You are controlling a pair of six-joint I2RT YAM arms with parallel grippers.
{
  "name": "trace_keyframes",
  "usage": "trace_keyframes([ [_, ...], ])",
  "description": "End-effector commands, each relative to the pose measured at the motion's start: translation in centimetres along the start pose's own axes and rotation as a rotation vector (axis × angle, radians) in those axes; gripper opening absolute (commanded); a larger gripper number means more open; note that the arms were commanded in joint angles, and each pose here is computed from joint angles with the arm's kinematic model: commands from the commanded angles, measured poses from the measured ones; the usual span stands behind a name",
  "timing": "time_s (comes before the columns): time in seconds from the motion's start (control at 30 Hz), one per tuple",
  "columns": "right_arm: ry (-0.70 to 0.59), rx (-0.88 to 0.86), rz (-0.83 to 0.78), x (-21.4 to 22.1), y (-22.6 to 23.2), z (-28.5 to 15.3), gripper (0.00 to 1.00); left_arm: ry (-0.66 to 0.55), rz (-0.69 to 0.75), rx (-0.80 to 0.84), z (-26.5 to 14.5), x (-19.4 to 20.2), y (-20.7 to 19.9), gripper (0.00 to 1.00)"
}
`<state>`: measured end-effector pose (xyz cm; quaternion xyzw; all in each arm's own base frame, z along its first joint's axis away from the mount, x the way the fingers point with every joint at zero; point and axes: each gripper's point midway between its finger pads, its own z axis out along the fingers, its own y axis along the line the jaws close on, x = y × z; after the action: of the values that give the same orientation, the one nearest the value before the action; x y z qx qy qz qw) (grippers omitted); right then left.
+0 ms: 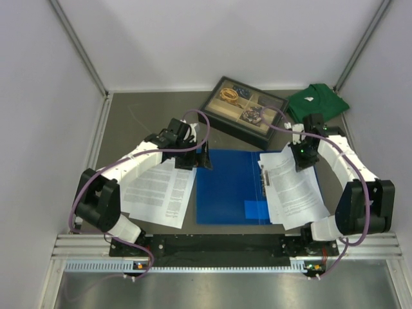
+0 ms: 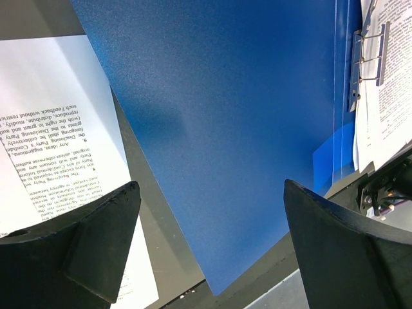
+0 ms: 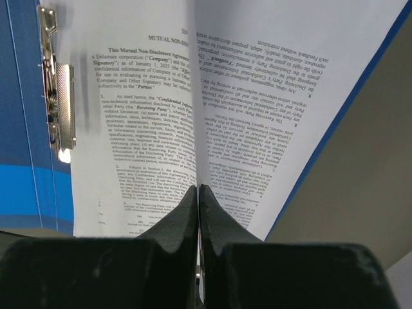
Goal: Put the files into the folder
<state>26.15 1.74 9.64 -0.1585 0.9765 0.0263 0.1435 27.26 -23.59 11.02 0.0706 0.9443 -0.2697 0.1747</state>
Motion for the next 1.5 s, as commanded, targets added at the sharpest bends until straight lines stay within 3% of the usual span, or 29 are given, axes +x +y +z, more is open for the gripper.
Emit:
trace_keyframes([
  [0.0,-0.105,-0.028,0.146,-2.7,-1.2,-0.7,0.0,-0.022,0.038,0.017,-0.7,-1.1,-0.9,0.96],
  [0.3,-0.116,-0.057,0.26,-2.8,-2.3,-0.7,0.0,-0.008,0.033,0.019,-0.3,-0.9,-0.9,0.96],
  [0.9,-0.019,-0.113,0.482,-0.6,-2.1,2.2,0.0,0.008,0.029,0.022,0.0,-0.7,-0.9,0.96],
  [1.47,-0.064,-0.113,0.531,-0.9,-2.5,1.9,0.0,0.014,0.032,0.029,-0.1,-0.5,-0.9,0.96],
])
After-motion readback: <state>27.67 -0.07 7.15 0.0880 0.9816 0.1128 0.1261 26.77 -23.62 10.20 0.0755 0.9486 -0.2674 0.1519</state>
